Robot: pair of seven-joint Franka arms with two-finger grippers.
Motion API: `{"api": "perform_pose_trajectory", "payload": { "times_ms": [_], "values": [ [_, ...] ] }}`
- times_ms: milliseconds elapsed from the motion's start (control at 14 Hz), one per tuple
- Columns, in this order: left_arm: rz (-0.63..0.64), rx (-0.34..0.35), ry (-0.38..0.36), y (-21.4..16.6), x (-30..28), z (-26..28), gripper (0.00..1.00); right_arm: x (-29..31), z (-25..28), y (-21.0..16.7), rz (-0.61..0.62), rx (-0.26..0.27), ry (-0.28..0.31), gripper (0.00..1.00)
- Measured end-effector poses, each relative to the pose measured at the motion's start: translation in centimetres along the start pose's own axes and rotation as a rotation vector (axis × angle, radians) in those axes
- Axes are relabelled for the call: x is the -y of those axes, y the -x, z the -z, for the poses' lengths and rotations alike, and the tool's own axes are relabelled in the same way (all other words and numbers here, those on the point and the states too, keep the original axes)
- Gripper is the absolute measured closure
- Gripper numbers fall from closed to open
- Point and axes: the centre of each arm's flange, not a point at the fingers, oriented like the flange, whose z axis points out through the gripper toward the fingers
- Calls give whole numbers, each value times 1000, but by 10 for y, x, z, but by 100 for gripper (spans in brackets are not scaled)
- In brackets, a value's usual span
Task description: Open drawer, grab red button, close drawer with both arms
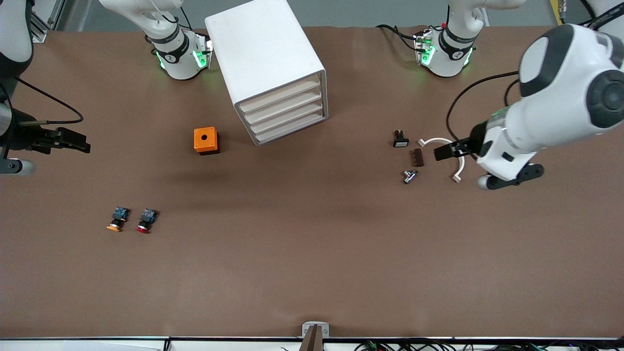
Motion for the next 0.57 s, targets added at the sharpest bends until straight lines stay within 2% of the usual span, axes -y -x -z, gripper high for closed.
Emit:
{"api": "perform_pose_trajectory", "payload": {
  "times_ms": [357,571],
  "values": [
    [-98,4,-39,14,63,4,0,-8,32,12,-15,6,-3,0],
    [-149,-50,-65,28,81,2,0,-10,47,16,-20,-5,-2,0]
  ]
}}
